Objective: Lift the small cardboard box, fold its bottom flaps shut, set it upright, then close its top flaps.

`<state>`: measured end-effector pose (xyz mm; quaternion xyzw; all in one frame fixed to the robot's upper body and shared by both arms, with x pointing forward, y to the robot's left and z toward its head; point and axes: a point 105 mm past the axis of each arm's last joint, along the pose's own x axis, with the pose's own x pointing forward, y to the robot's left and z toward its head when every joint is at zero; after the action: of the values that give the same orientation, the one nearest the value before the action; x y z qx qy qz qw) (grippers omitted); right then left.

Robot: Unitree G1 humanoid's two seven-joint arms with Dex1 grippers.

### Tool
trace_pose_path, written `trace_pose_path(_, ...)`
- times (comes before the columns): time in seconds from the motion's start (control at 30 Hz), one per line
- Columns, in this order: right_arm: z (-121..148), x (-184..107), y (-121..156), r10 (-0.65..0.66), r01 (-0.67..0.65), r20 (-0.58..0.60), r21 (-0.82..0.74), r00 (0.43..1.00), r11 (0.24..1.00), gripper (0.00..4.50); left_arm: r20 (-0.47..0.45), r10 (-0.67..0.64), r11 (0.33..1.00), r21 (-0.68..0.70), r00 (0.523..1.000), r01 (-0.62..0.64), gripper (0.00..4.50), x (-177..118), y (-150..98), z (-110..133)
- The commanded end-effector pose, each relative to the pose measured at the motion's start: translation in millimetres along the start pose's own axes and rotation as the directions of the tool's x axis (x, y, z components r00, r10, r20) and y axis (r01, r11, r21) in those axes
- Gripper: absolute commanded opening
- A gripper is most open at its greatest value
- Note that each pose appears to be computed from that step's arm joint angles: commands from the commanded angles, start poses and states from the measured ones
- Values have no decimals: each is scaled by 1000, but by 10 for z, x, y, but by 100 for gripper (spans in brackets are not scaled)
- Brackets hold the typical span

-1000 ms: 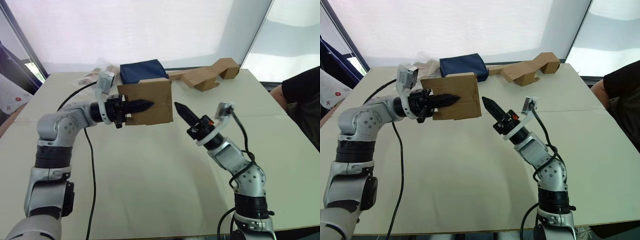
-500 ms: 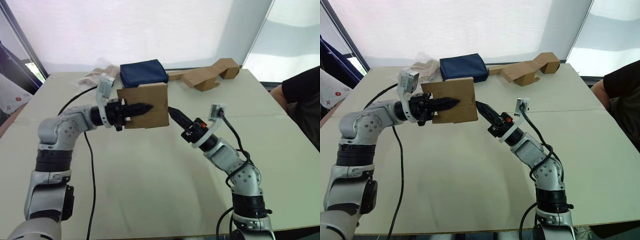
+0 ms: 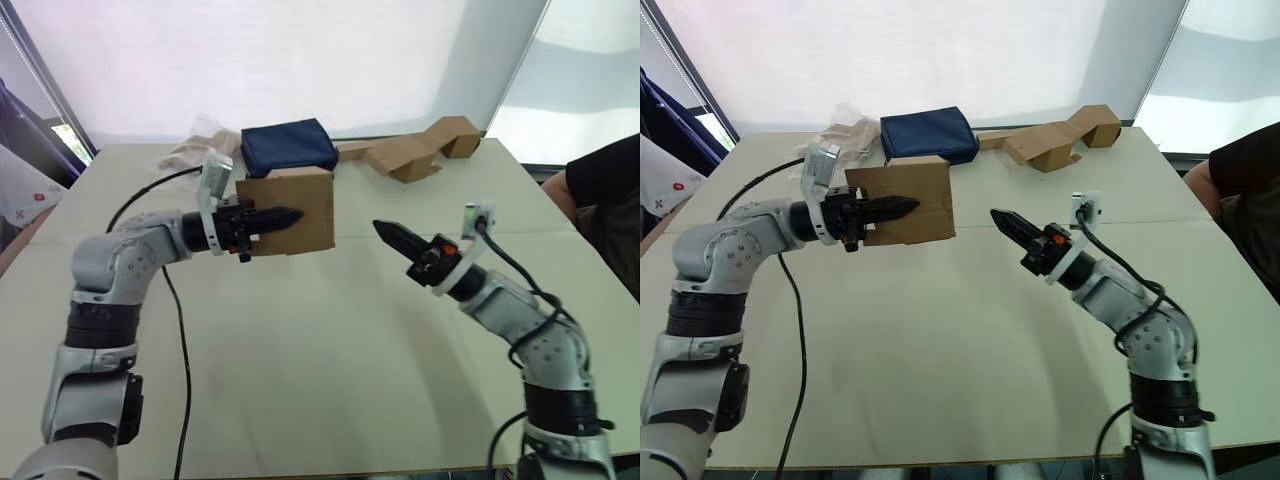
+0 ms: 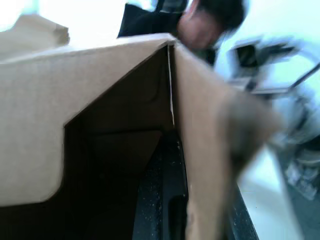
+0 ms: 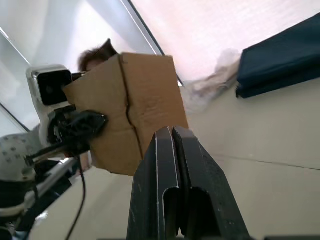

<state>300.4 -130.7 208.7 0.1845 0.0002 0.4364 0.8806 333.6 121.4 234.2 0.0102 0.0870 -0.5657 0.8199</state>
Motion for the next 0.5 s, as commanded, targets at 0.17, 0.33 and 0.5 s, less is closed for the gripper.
trace_pose_path(0.17,-346,-186,303,41,-149,-325,-314,945,938,1,-298,37,934,349,954,73,0,17,-12,168)
trace_pose_path(0.33,-474,-253,337,21,-184,-397,-379,918,907,1,-490,-9,897,381,872,223,0,57,-164,186)
trace_pose_path(0.5,-607,-322,306,-25,-207,-459,-448,888,870,1,-682,20,898,333,731,286,0,175,-193,-72)
